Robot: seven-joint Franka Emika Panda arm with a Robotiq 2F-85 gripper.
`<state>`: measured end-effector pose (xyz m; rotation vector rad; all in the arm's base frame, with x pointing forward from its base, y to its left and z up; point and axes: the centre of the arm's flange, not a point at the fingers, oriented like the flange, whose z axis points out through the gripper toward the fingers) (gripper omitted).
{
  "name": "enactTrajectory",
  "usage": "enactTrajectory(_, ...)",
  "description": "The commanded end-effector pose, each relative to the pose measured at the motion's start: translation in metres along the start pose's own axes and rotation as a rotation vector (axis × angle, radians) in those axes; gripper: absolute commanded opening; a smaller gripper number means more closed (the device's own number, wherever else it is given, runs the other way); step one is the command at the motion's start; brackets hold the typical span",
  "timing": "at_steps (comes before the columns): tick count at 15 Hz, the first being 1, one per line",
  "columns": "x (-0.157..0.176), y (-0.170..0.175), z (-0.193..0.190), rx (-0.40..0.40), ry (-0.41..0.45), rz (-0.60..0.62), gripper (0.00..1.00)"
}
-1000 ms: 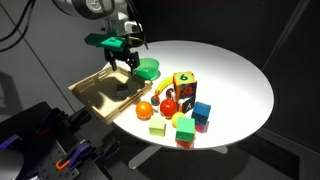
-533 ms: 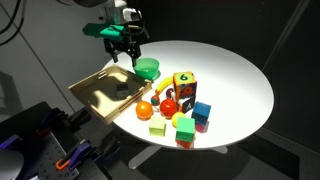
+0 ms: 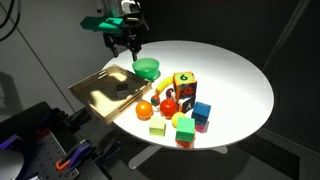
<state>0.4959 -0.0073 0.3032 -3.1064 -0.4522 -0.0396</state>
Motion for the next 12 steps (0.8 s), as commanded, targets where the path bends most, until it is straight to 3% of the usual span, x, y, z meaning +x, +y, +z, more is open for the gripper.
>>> enactTrajectory(1,0.0,0.0,0.0001,0.0,0.0,0.0,1.0)
enactTrajectory(12,-0.0005,-0.0002,0.0021,0.001,-0.004,0.0,1.0)
